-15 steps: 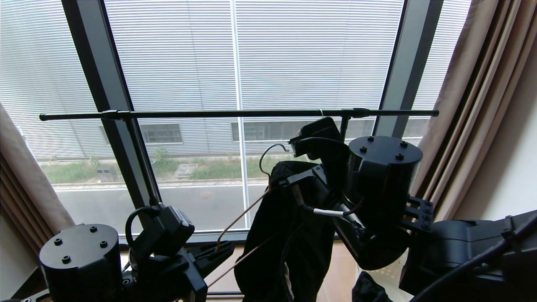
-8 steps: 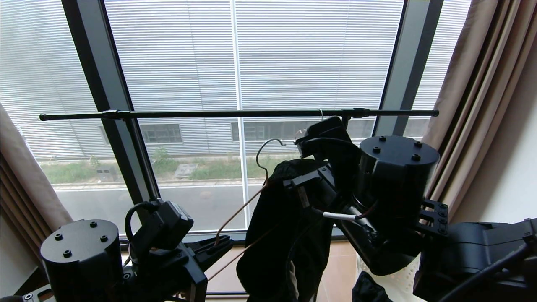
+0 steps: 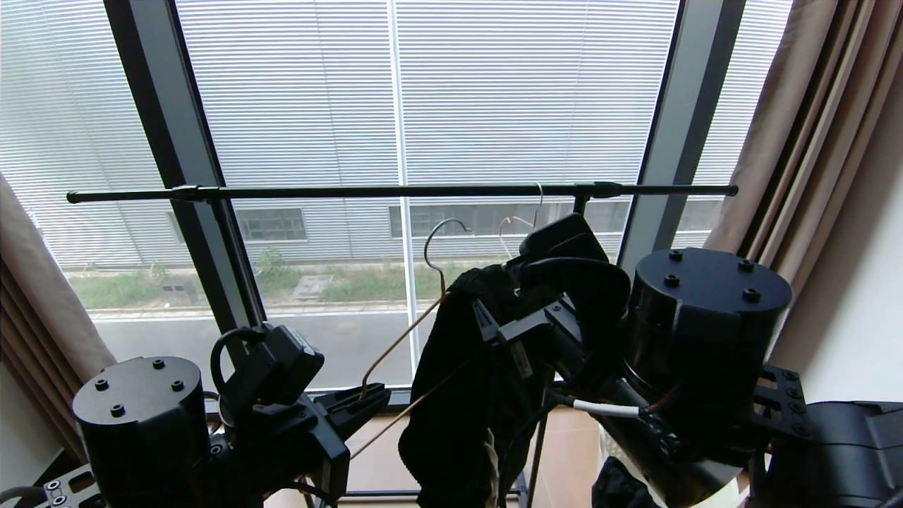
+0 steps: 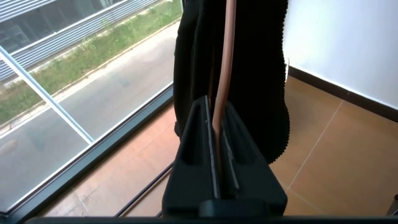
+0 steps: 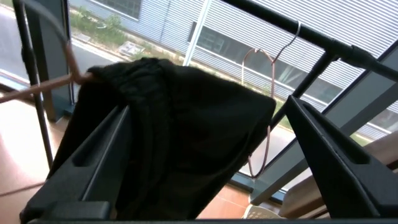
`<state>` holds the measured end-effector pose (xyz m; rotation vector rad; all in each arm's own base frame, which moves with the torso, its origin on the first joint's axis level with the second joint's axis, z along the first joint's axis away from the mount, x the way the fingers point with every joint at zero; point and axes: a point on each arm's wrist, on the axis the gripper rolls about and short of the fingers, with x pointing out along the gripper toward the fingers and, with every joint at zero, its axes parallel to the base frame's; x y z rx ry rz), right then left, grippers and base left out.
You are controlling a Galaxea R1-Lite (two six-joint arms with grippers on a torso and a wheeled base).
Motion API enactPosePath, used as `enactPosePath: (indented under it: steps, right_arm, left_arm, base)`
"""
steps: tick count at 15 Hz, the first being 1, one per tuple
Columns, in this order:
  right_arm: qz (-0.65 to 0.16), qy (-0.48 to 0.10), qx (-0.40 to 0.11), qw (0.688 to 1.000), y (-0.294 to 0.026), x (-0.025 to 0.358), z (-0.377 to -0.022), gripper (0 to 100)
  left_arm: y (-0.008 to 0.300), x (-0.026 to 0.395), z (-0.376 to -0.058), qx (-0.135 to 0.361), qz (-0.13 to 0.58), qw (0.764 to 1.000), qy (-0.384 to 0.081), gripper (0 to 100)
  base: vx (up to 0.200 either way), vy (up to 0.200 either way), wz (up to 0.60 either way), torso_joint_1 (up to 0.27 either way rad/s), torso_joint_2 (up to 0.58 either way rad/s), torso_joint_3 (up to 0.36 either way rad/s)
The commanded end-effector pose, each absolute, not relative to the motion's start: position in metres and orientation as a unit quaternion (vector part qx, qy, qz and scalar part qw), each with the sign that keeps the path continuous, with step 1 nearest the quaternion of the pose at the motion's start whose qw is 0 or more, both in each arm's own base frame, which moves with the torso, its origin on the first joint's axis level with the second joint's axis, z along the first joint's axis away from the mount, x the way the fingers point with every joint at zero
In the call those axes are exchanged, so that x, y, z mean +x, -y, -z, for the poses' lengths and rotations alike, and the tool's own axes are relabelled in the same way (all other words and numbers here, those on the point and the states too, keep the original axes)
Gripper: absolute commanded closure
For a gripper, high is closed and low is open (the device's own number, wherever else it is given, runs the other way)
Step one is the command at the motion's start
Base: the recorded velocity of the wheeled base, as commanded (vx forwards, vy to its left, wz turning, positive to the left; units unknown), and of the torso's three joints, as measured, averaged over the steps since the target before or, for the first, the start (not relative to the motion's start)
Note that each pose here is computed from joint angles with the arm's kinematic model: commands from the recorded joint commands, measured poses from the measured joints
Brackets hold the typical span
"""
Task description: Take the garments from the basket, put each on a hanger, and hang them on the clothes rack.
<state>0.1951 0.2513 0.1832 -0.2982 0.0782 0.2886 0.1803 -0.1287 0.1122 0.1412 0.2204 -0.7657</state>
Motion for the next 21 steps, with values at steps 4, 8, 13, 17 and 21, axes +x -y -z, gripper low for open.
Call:
enactPosePath:
  steps: [4, 8, 13, 17, 21]
  right_arm:
    - [-0.178, -0.043, -0.152, 0.971, -0.234, 0.179, -0.187, 0]
    - [-0.247, -0.066, -0.161, 0.953, -0.200, 0.166, -0.204, 0]
    - [-0.343, -0.118, -0.210, 0.908, -0.137, 0.173, -0.243, 0]
    - [-0.433, -0.155, -0.285, 0.841, -0.117, 0.202, -0.247, 0]
    - [-0.517, -0.160, -0.362, 0.759, -0.110, 0.238, -0.234, 0]
  left_arm:
    - [0.128, 0.182, -0.113, 0.058, 0.372, 0.921, -0.104, 100]
    - [0.114, 0.185, -0.111, 0.048, 0.393, 0.912, -0.108, 100]
    - [0.100, 0.190, -0.107, 0.046, 0.422, 0.898, -0.113, 100]
    - [0.098, 0.188, -0.106, 0.063, 0.466, 0.877, -0.101, 100]
    - [0.102, 0.182, -0.103, 0.083, 0.506, 0.854, -0.091, 100]
  base:
    - [0.000, 0.000, 0.00, 0.000, 0.00, 0.000]
    - [0.000, 0.000, 0.00, 0.000, 0.00, 0.000]
    - [0.000, 0.000, 0.00, 0.000, 0.00, 0.000]
    - [0.000, 0.000, 0.00, 0.000, 0.00, 0.000]
    - [0.000, 0.000, 0.00, 0.000, 0.00, 0.000]
